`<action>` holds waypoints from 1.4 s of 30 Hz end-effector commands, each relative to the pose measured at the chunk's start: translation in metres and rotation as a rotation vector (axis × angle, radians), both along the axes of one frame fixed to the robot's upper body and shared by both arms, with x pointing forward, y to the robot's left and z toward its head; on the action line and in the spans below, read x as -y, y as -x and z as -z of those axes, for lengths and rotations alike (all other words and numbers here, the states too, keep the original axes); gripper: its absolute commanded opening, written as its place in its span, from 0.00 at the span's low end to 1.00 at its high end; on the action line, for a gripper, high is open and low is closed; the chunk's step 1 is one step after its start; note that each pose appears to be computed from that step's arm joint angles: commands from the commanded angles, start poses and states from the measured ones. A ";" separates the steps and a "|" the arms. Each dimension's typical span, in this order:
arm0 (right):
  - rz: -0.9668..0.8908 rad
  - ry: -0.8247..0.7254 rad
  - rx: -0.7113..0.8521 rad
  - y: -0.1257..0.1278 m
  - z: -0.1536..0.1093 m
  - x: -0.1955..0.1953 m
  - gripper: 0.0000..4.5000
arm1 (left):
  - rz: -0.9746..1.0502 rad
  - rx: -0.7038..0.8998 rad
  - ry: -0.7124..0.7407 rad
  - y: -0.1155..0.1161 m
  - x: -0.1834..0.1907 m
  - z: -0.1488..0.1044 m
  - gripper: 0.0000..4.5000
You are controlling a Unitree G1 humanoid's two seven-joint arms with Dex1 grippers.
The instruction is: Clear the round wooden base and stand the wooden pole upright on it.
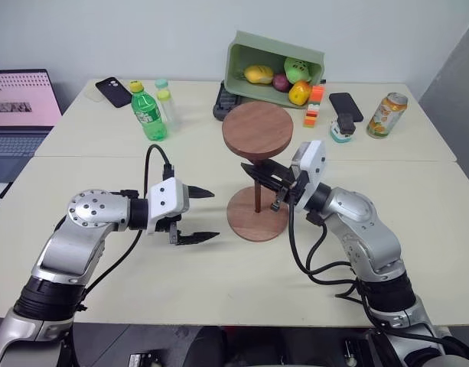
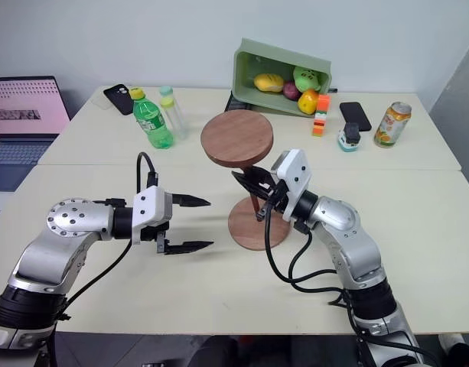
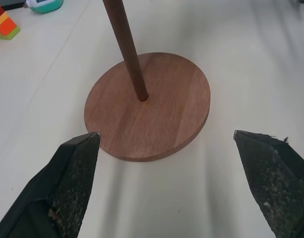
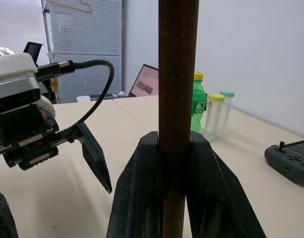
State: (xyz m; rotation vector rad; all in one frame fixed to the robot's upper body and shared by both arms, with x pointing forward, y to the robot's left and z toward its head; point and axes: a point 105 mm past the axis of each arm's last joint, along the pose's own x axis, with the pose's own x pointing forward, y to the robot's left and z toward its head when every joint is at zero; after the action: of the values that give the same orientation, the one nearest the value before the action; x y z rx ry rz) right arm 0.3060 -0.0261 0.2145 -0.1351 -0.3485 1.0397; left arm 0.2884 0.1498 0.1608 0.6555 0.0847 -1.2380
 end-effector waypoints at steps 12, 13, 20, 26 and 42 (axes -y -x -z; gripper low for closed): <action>-0.044 0.037 -0.024 0.008 0.013 -0.004 0.05 | -0.008 0.029 -0.002 -0.001 -0.004 -0.004 1.00; -0.049 0.035 -0.026 0.008 0.013 -0.004 0.05 | -0.008 0.029 -0.002 -0.001 -0.005 -0.004 1.00; -0.036 0.040 -0.061 0.006 0.019 -0.003 0.05 | -0.010 0.032 -0.002 -0.002 -0.004 -0.003 1.00; 0.010 0.040 -0.108 -0.007 0.026 -0.001 0.05 | -0.007 0.032 -0.001 -0.002 -0.004 -0.002 1.00; 0.088 0.169 -0.189 -0.019 0.063 0.006 0.05 | -0.017 0.034 0.008 -0.002 -0.003 -0.003 1.00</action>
State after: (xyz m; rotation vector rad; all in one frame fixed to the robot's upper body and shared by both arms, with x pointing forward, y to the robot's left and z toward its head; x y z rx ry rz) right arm 0.3119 -0.0218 0.1989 -0.1655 -0.2866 1.0408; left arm 0.2913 0.1535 0.1579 0.6533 0.0851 -1.2196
